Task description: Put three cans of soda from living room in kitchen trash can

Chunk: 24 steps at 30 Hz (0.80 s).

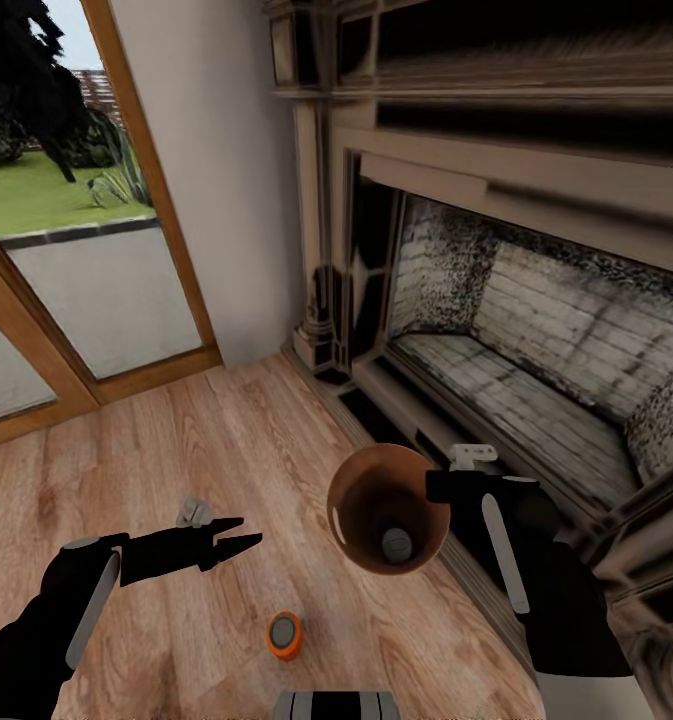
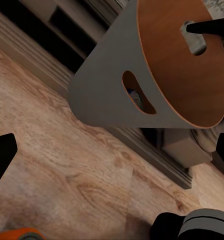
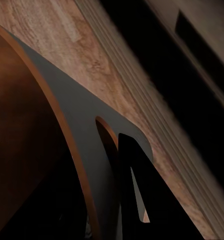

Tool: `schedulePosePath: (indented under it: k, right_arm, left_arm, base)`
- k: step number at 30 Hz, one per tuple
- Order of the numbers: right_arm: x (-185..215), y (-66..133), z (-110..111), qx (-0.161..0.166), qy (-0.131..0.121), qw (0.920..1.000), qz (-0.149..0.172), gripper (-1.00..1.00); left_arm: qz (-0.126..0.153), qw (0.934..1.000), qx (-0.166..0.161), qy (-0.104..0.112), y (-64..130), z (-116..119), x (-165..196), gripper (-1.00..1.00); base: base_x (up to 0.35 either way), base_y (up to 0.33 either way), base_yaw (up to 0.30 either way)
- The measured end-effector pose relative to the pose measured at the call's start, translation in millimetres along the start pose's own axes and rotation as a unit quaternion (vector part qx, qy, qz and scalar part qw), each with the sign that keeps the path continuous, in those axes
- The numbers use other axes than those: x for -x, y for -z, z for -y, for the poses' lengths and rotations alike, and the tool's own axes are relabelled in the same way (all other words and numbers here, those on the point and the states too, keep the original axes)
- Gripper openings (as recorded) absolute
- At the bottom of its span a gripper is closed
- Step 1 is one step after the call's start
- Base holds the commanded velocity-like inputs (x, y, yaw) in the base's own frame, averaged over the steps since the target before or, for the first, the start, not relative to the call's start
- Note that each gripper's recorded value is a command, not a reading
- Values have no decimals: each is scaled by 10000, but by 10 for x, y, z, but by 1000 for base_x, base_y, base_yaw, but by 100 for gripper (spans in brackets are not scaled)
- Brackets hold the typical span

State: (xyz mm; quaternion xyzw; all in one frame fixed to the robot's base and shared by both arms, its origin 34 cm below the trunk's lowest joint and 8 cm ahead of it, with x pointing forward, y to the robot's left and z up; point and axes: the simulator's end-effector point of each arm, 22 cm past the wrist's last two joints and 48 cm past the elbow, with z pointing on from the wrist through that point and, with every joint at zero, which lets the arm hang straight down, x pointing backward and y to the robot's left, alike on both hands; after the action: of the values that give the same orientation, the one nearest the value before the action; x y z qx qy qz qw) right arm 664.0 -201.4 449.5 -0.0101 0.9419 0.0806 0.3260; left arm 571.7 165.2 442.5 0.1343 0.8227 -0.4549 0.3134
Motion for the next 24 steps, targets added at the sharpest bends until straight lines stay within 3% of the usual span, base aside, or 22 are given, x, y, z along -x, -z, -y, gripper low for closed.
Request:
schedulePosePath:
  k: [24]
  right_arm:
    - [-161,-154,43,-25,-24,9998,-192,-100]
  left_arm:
    - [-105,9998,14,159,-61,-110,-143,100]
  base:
    - [0,0,0]
